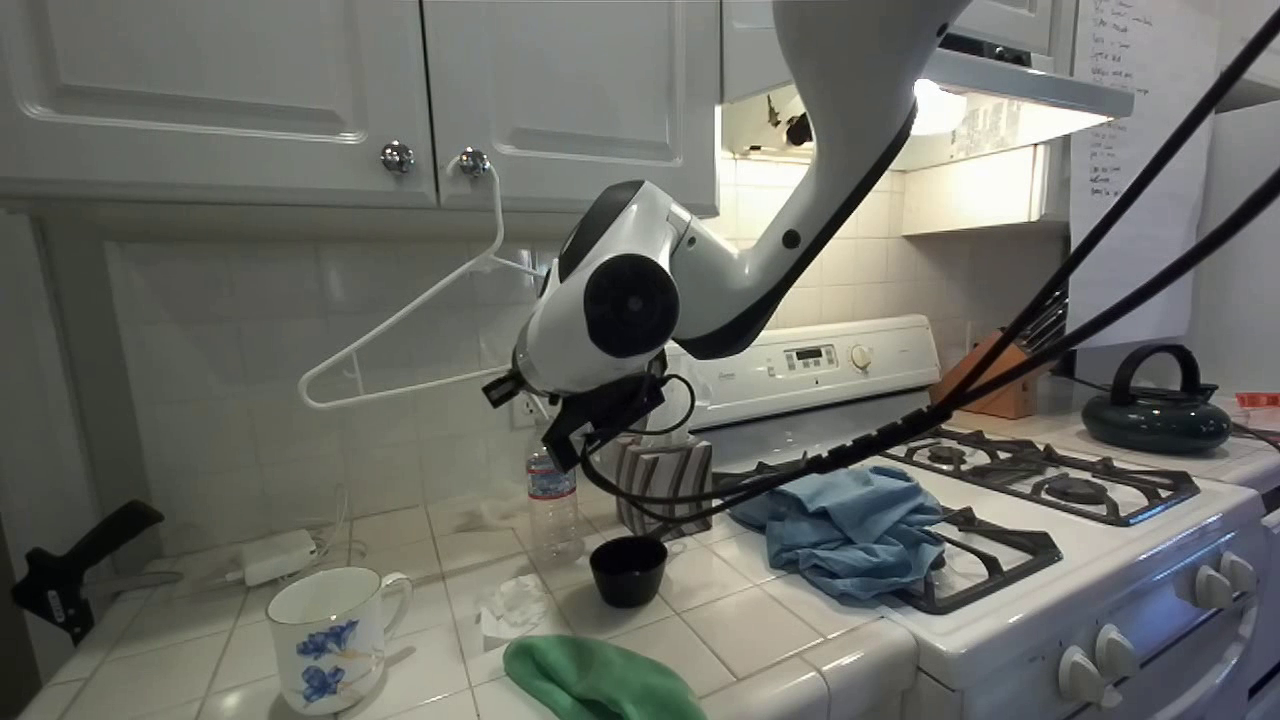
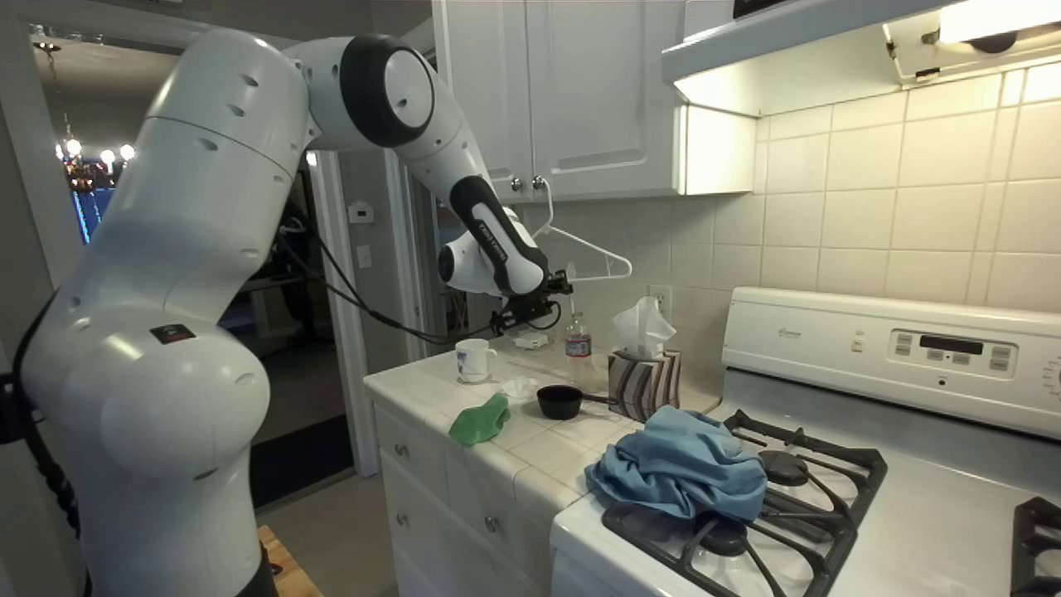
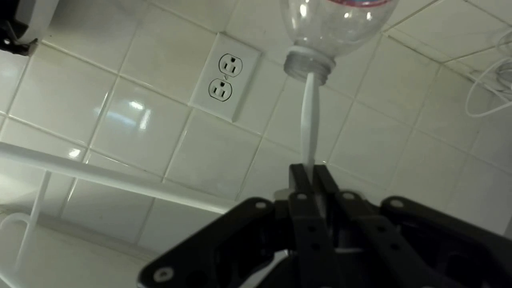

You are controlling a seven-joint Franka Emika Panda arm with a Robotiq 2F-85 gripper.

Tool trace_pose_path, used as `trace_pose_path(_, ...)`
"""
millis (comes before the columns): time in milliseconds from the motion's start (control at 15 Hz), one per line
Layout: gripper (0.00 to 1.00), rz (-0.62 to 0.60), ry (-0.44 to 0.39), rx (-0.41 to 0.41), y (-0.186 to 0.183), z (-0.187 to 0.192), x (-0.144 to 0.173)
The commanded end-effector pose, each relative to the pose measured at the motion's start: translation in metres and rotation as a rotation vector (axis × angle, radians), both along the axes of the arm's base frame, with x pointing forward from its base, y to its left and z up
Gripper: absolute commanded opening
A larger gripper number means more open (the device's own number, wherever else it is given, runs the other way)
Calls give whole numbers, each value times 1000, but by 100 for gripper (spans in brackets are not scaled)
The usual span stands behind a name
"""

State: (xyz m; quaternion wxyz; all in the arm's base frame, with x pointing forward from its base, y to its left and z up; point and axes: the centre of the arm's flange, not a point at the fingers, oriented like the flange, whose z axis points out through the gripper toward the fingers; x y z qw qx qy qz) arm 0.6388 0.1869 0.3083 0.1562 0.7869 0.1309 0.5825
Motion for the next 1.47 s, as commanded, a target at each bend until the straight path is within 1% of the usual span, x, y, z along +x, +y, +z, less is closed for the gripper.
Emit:
trace_pose_path(0,2,-3,-15,-12,0,5,-4)
trace_pose_path(800,2,17,-30,-5,0,6,11)
trace_pose_path(1400,2,36,-28,-5,-7,-10,26)
